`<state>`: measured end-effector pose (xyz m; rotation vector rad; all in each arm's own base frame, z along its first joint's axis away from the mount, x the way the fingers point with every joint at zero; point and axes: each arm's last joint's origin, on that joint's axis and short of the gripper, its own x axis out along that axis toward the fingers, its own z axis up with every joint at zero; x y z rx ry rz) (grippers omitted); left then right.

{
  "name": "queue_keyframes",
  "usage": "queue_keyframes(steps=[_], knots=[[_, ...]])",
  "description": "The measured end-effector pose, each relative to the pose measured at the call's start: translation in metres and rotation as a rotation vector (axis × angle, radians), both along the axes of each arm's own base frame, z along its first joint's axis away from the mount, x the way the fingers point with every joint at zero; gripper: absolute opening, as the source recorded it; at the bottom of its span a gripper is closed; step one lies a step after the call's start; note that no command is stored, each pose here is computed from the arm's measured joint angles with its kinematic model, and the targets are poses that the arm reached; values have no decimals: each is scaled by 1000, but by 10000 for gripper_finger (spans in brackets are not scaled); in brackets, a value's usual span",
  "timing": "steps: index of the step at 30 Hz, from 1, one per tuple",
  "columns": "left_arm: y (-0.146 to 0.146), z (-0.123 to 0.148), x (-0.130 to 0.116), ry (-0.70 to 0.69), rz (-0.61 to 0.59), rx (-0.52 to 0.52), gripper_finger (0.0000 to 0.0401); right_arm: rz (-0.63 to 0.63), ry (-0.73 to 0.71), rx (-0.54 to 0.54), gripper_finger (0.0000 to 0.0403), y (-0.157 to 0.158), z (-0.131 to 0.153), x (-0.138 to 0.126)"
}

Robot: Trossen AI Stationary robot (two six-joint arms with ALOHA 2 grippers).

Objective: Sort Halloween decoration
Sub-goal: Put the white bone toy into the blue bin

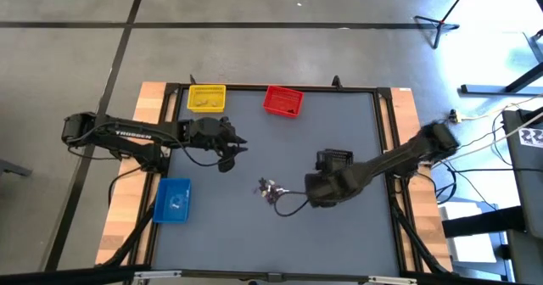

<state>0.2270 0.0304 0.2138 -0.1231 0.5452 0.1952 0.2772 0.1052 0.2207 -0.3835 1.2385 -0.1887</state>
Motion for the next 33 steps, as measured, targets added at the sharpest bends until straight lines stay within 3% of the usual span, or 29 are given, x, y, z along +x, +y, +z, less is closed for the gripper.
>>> queue_keyframes(steps=[8,12,24,33], knots=[[-1,6,3,-70,15,21,114,54,-471,244,221,-4,-15,-14],[-1,6,4,-69,28,29,114,89,-604,277,221,-2,-24,-8],[-1,6,4,-71,30,31,114,109,-621,291,221,6,-59,13],[-1,7,4,-77,31,31,114,50,-519,364,221,-10,-91,26]])
